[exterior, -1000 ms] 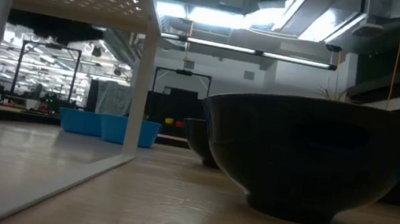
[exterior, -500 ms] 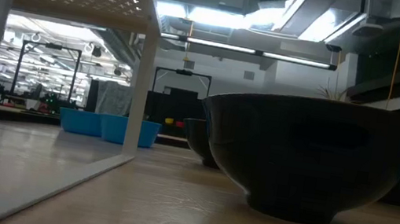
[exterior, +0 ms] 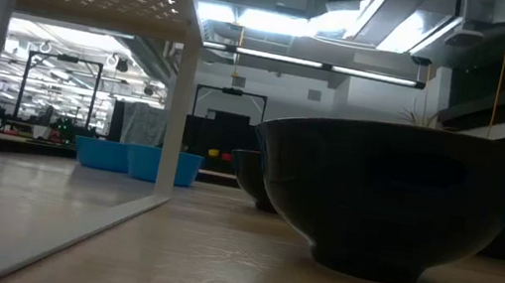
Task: Pick & Place Mini bowls
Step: Put the blue bowl on the shelf
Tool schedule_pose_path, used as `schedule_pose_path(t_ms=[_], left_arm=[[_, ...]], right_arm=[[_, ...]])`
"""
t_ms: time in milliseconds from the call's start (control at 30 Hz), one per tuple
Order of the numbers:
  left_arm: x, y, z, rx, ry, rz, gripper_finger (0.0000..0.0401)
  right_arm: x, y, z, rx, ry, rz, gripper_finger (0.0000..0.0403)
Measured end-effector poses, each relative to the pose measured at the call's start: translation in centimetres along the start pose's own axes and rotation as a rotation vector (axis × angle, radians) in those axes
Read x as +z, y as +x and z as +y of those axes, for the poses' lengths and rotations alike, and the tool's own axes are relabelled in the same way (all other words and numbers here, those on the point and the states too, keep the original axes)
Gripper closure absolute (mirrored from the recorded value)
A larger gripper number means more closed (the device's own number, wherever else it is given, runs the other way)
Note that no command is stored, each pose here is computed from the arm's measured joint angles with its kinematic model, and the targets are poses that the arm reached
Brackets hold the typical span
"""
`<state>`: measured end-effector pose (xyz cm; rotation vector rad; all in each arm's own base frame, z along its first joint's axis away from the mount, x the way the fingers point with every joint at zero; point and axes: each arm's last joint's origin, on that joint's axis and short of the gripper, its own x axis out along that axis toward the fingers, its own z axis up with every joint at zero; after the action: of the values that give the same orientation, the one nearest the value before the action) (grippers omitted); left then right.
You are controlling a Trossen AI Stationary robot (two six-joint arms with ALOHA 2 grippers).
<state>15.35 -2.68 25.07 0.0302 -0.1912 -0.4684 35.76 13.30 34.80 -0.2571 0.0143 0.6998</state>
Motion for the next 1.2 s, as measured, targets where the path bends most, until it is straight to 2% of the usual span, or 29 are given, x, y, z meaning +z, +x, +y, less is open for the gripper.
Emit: schedule_pose_path(t_ms=[233, 467, 833, 1033, 1200], left_arm=[[1.3, 4.8, 0.2, -0.109, 0.017, 0.034, 0.017], [2.4, 7.8, 0.0, -0.354, 0.004, 0.031, 0.0172], [2.5, 11.2, 0.0, -0.391, 0.048, 0.038, 0.0184], [2.8, 12.5, -0.1, -0.538, 0.05, 0.023, 0.0204], [3.0, 12.8, -0.2, -0.608, 0.051, 0.011, 0.0251]], right_arm=[[-0.2, 0.2, 0.0, 0.025, 0.0, -0.006, 0.0402], [0.0, 0.2, 0.2, 0.096, -0.005, -0.039, 0.0402], [0.3, 0.1, 0.0, 0.116, -0.021, -0.08, 0.0401], [0.2, 0.0, -0.3, 0.109, -0.017, -0.078, 0.0401], [0.4, 0.0, -0.3, 0.099, -0.024, -0.093, 0.0398]])
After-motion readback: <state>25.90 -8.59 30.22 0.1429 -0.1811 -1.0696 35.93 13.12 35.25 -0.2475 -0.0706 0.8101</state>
